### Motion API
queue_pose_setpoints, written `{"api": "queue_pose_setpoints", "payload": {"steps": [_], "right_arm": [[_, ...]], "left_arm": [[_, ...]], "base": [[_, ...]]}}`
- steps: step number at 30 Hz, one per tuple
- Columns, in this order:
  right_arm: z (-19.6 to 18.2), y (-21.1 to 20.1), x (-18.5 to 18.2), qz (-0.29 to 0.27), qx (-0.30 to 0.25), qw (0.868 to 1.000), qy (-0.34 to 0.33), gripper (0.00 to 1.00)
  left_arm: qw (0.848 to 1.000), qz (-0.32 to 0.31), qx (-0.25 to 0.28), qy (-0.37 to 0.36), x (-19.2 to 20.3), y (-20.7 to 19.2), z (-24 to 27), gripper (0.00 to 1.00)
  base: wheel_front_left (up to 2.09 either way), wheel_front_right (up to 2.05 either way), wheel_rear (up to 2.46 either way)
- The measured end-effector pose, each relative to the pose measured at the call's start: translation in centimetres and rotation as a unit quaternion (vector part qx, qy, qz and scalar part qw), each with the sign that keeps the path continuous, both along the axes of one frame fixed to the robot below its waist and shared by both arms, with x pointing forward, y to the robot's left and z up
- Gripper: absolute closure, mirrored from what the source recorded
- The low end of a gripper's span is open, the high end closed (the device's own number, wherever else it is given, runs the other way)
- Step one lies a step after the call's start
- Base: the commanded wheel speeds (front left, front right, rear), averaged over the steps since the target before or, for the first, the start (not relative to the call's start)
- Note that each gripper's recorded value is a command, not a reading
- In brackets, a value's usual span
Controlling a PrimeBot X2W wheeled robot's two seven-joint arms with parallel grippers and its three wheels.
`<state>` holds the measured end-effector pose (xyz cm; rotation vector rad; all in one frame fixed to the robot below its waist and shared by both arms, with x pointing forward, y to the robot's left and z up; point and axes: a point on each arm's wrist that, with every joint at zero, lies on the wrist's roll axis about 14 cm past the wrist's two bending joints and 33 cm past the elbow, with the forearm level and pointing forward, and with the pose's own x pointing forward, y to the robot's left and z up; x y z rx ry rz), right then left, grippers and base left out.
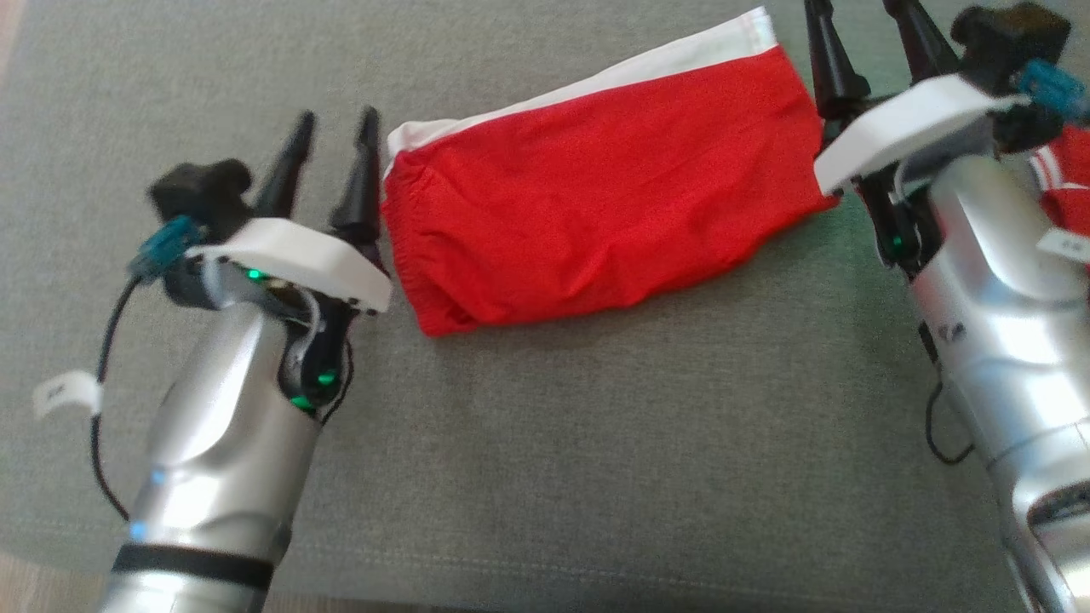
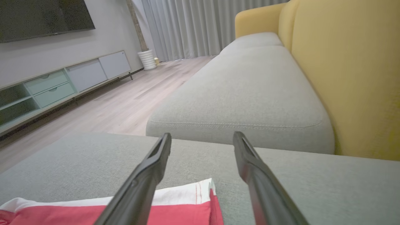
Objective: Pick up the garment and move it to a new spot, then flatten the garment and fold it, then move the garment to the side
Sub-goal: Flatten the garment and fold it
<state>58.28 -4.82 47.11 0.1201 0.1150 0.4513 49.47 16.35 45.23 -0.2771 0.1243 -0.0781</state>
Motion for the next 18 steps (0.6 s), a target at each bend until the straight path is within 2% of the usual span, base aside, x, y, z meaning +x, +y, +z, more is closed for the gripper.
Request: {"api": "queue_pose_setpoints", "payload": {"steps": [3, 7, 13, 18], "right_arm": [[1.7, -1.4, -0.9, -0.016, 0.008, 0.999, -0.031, 0.00], [2.9, -3.3, -3.0, -0.037, 0.006, 0.997, -0.063, 0.00], [0.7, -4.7, -8.5, -0.060, -0.001, 0.997, -0.041, 0.00], [0.3, -5.7, -11.5, -0.079, -0.012, 0.997, -0.018, 0.00]], "left_arm": [[0.999, 0.015, 0.014, -0.048, -0.4, 0.4, 2.8, 0.00], [0.996, 0.028, 0.032, -0.078, -2.0, 0.7, 4.5, 0.00], [0.995, 0.025, 0.059, -0.080, -4.6, 0.6, 4.3, 0.00], [0.995, 0.022, 0.070, -0.061, -6.5, 0.4, 3.0, 0.00]], "base": [[0.00, 0.00, 0.00], [0.00, 0.00, 0.00], [0.00, 0.00, 0.00], [0.00, 0.00, 0.00]]}}
